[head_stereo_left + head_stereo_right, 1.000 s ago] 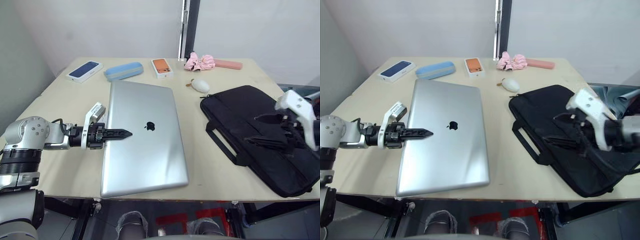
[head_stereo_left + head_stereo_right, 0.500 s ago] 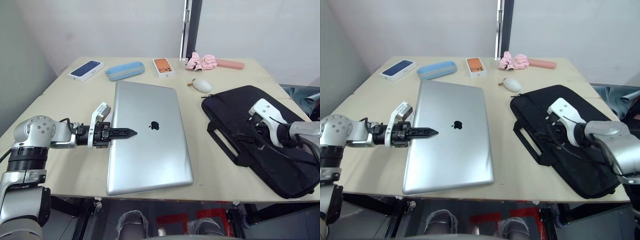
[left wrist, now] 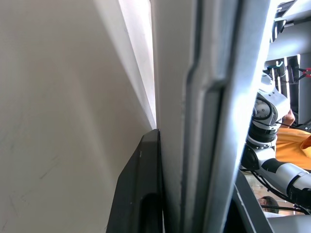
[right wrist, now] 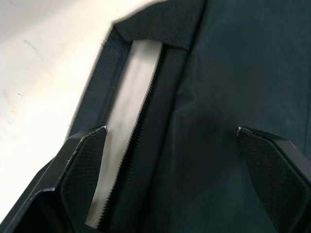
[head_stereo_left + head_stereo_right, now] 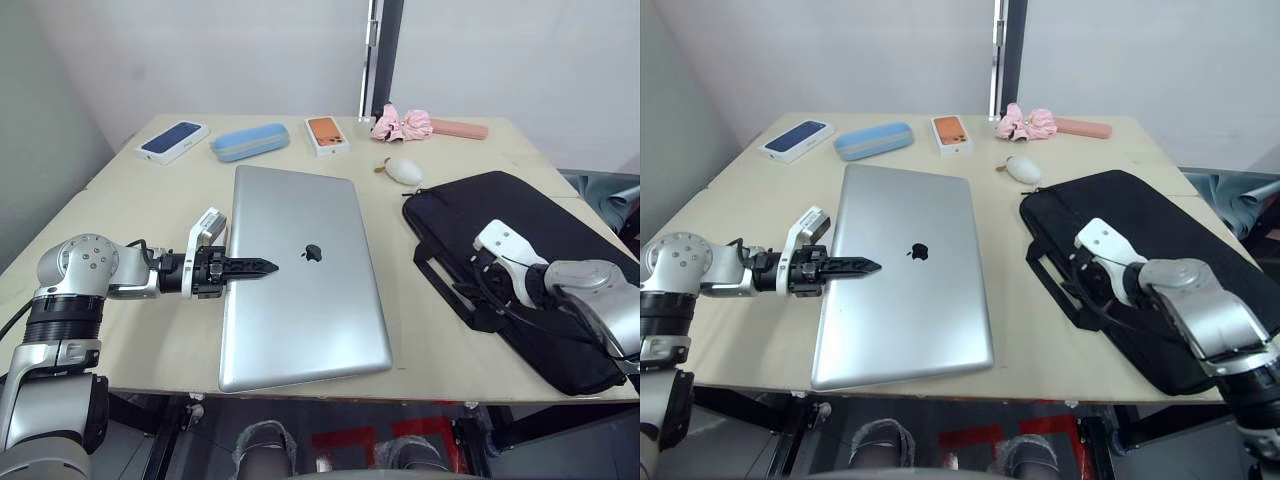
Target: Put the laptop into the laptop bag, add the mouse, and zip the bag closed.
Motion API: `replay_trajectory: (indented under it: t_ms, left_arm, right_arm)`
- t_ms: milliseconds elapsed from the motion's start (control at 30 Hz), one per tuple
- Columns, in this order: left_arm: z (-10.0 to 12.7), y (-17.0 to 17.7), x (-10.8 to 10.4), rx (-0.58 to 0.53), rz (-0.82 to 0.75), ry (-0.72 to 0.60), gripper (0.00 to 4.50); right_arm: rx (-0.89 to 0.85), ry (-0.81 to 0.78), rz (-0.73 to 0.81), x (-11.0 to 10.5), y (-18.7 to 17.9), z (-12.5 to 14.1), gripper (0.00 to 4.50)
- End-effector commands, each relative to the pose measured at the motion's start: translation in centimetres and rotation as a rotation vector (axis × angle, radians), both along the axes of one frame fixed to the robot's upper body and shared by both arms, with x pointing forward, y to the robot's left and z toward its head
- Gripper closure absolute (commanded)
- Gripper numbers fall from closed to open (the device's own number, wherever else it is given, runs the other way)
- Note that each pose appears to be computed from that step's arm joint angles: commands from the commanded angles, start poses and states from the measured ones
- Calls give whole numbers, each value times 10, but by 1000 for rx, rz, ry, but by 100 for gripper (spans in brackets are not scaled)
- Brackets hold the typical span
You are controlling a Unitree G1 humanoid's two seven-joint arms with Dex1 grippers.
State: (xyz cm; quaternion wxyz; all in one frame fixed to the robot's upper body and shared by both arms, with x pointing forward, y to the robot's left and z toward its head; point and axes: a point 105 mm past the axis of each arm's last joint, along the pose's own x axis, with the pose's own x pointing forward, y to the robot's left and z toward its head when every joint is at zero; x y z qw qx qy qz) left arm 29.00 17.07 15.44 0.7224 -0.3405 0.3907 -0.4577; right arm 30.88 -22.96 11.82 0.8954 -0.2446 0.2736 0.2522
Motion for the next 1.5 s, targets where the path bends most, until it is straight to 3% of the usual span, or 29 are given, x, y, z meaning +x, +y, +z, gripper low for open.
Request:
replay_trajectory:
  t_ms: [33, 233, 367, 700, 900, 1067, 1233, 1500]
  left_arm:
    - [29, -2, 2, -79, -20, -94, 416]
    - [28, -2, 5, -87, -11, -95, 416]
    - [28, -4, 6, -89, -13, -97, 416]
    - [27, -6, 9, -89, -11, -97, 416]
    - [26, -10, 10, -94, -14, -98, 416]
    - [24, -14, 11, -97, -22, -97, 416]
    - [24, -19, 14, -110, -26, -101, 416]
    - [41, -35, 23, -203, -42, -124, 416]
  right_arm:
    - [-10, -37, 13, 3, 5, 7, 1]
    - [-36, -27, -27, 6, -2, -1, 1]
    - [-17, -18, -40, 5, -5, -2, 113]
    - [8, -8, -23, 2, -2, -2, 448]
    - [88, -18, -46, 4, 0, 11, 448]
    - [338, -14, -28, 5, 9, 58, 448]
    - [448, 2, -30, 3, 0, 96, 448]
    - [528, 52, -100, 8, -9, 112, 448]
